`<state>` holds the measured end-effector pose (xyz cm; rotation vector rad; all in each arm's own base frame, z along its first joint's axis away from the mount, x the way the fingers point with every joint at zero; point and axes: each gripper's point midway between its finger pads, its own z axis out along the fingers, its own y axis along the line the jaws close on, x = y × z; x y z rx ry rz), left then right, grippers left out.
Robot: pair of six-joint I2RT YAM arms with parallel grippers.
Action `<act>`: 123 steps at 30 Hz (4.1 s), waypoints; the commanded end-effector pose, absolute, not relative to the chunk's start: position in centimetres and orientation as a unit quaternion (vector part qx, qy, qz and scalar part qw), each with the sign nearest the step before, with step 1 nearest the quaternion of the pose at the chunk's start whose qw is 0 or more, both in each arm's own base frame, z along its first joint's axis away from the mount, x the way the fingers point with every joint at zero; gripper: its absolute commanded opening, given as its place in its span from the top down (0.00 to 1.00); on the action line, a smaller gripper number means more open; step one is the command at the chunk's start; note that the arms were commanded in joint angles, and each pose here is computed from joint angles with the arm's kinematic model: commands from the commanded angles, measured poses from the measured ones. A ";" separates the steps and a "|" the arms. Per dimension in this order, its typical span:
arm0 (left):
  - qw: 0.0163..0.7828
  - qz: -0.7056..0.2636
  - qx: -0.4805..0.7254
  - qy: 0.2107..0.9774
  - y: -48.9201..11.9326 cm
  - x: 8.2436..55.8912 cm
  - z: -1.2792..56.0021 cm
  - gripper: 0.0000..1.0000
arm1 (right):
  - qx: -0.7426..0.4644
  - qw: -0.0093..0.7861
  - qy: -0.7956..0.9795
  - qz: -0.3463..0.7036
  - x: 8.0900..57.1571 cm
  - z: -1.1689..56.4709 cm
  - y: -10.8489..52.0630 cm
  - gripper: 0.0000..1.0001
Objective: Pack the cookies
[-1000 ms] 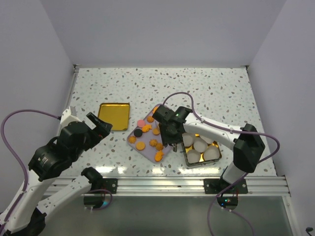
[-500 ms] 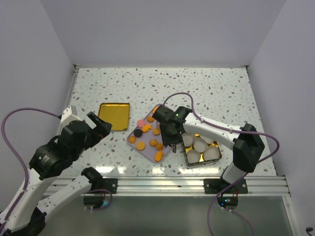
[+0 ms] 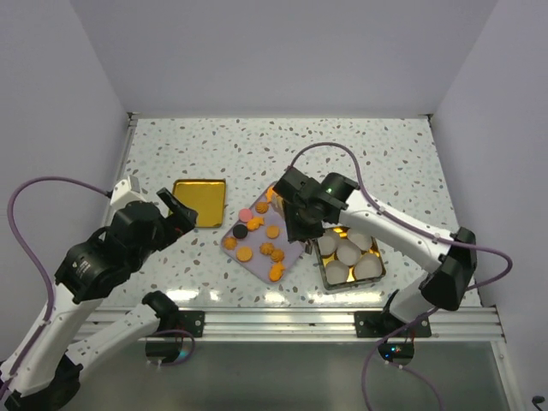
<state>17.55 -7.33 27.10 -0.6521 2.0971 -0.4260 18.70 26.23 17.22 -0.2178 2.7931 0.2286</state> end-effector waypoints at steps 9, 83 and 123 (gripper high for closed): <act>0.466 -0.154 -0.228 0.841 -8.5 20.4 29.0 0.00 | -0.001 0.231 0.968 0.096 14.3 23.6 17.3 0.66; 0.454 -0.159 -0.218 0.849 -9.0 20.1 27.9 0.00 | -0.082 0.160 0.973 0.145 15.2 19.5 23.9 0.55; 0.476 -0.127 -0.210 0.845 -7.0 19.4 27.6 0.00 | -0.137 0.066 0.988 0.026 15.2 13.2 28.1 0.55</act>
